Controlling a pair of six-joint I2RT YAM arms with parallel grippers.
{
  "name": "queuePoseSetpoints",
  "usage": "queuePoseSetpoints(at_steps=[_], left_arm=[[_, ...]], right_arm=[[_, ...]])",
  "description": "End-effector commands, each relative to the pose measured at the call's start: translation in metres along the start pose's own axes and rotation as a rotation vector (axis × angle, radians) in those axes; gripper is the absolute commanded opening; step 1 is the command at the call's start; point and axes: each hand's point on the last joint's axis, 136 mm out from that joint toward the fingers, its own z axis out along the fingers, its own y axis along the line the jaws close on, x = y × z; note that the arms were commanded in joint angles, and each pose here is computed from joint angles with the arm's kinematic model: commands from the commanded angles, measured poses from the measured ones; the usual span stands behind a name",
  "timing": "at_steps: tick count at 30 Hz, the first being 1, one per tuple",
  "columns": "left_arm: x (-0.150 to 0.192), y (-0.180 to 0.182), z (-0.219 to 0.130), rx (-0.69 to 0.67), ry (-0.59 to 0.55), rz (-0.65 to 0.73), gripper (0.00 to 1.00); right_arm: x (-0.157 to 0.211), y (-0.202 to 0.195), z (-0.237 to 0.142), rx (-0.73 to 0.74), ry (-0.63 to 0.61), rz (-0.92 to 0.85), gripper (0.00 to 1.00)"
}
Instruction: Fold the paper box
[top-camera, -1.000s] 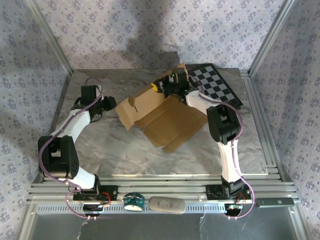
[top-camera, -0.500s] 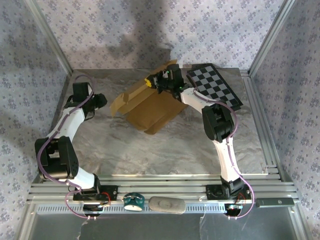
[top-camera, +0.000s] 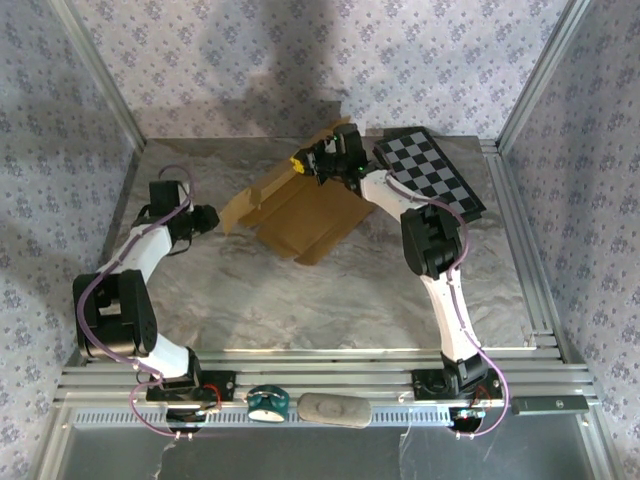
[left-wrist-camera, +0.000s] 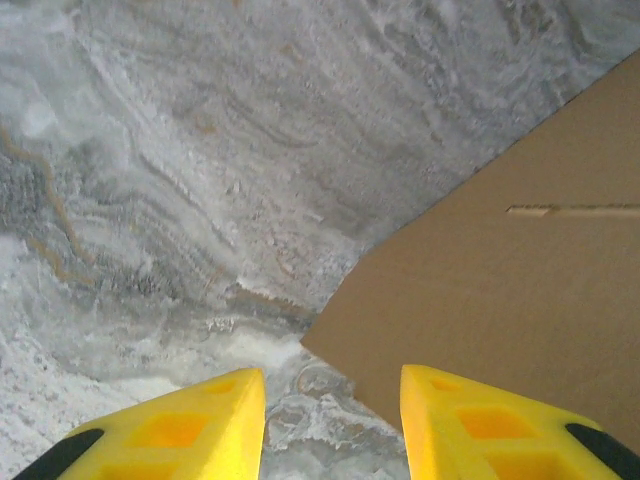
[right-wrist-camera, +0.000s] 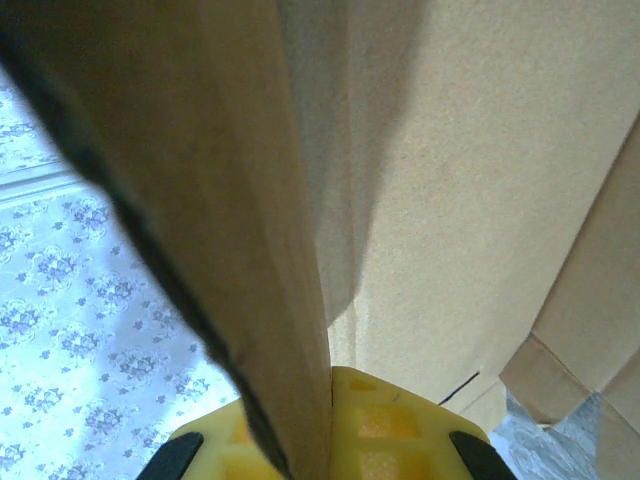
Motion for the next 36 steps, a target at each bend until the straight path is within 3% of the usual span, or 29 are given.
queuePoseSetpoints(at_steps=[1, 9, 18, 24, 36], left_arm=[[-0.008, -0.005, -0.002, 0.023, -0.016, -0.015, 0.41], [-0.008, -0.004, 0.001, 0.05, -0.04, -0.087, 0.41], [-0.024, -0.016, 0.022, 0.137, -0.067, 0.068, 0.39], [-0.028, -0.044, 0.027, 0.23, -0.073, 0.159, 0.38], [-0.019, -0.07, 0.039, 0.244, -0.04, 0.269, 0.42]], right_arm=[[-0.003, -0.022, 0.012, 0.088, -0.005, 0.047, 0.0], [-0.012, -0.03, 0.031, 0.134, -0.042, 0.094, 0.0], [-0.019, -0.024, 0.034, 0.111, -0.044, 0.098, 0.0], [-0.018, -0.022, 0.034, 0.103, -0.042, 0.107, 0.0], [-0.018, -0.018, 0.033, 0.094, -0.026, 0.117, 0.0]])
